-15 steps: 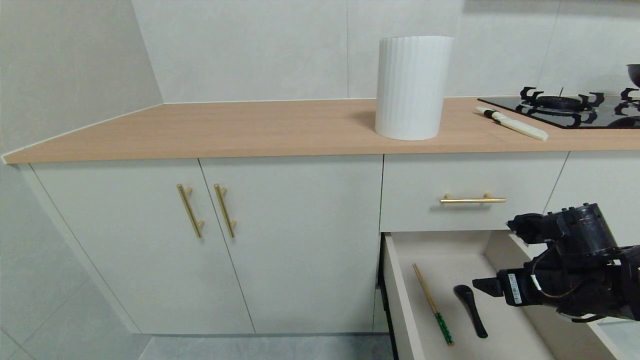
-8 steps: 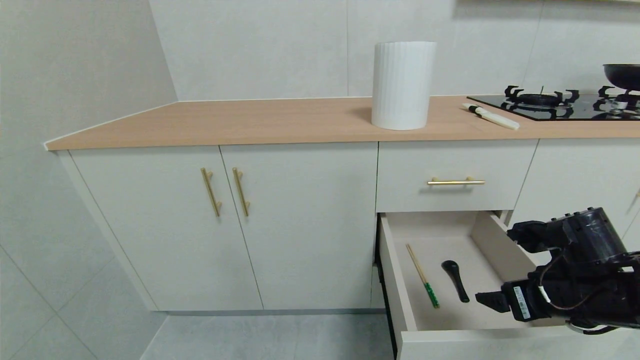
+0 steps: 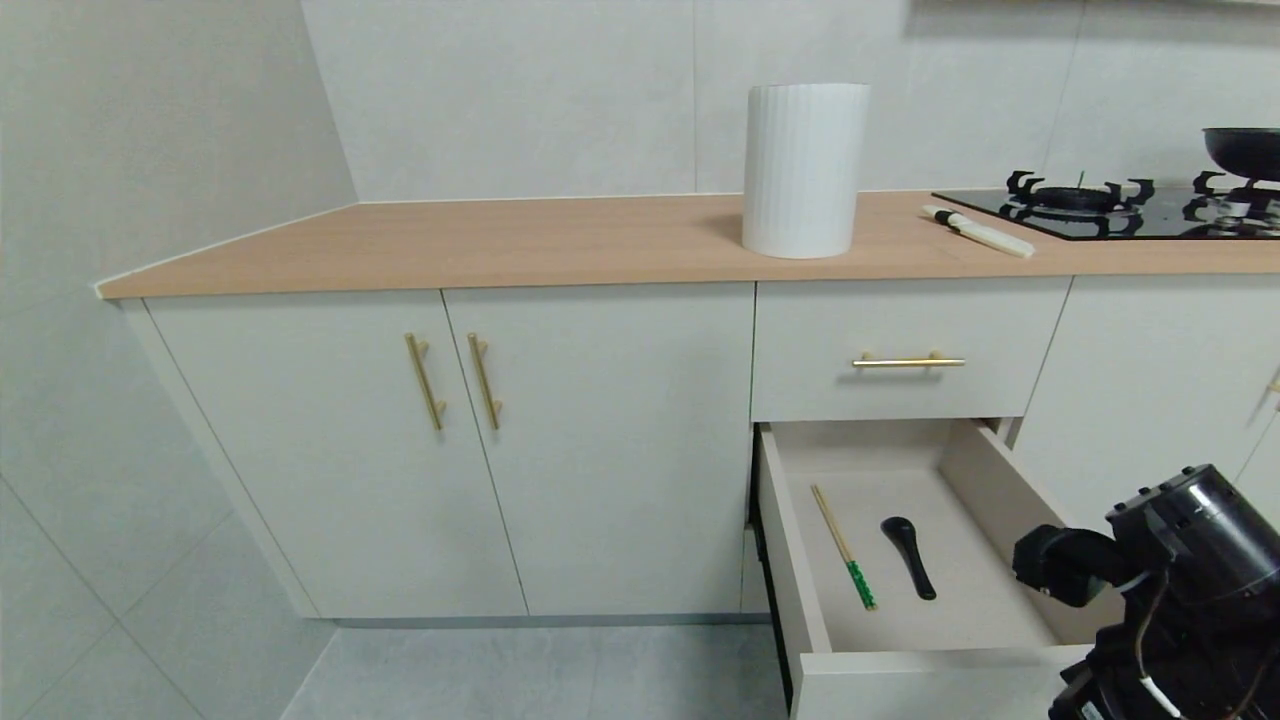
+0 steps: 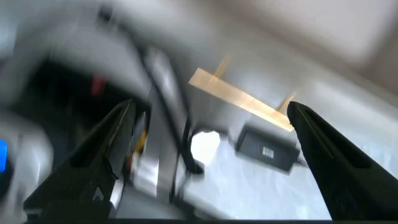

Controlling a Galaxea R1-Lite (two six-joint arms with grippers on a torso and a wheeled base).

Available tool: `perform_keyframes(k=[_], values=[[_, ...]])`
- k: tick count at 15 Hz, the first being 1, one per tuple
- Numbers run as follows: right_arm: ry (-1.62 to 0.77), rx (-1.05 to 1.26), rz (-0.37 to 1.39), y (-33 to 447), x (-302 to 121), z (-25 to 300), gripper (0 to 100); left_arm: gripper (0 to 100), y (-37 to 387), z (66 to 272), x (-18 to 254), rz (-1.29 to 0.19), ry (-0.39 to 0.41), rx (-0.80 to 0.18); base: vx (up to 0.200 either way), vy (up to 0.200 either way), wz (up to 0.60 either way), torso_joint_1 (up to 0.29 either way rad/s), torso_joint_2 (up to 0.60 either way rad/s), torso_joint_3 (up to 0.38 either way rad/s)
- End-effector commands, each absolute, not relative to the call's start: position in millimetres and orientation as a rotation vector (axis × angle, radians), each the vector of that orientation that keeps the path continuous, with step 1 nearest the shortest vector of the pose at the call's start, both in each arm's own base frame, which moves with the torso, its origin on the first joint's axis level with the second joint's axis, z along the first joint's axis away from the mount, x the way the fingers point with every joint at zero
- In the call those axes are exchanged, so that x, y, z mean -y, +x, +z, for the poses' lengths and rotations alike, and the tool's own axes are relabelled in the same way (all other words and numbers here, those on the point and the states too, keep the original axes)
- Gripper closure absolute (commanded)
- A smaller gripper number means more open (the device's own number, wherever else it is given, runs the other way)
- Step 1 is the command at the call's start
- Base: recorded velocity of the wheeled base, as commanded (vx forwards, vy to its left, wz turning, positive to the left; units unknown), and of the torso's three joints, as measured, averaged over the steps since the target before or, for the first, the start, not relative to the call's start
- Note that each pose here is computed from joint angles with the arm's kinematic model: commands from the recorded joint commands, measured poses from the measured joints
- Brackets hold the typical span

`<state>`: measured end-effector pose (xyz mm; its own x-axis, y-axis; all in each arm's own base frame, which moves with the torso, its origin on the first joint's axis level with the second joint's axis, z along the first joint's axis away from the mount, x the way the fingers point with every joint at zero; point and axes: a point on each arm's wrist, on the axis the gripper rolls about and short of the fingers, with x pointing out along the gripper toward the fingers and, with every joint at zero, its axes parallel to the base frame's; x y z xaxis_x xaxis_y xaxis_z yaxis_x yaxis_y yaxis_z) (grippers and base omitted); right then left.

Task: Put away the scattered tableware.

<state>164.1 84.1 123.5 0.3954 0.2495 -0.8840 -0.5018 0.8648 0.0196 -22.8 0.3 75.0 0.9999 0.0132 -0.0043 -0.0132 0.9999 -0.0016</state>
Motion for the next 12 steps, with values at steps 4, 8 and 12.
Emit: perform_keyframes(k=[4, 8, 12], values=[[-0.371, -1.230, 0.545, 165, -105, 96, 0, 0, -23, 75, 0, 0.014, -0.002, -0.005, 0.000, 0.000, 0.00, 0.000, 0.00, 0.000], [-0.309, -1.259, 0.478, 179, -107, 91, 0, 0, -23, 75, 0, 0.014, -0.002, -0.005, 0.000, 0.000, 0.00, 0.000, 0.00, 0.000], [-0.302, -1.274, 0.277, 199, -108, 82, 0, 0, -23, 75, 0, 0.014, -0.002, -0.005, 0.000, 0.000, 0.00, 0.000, 0.00, 0.000]])
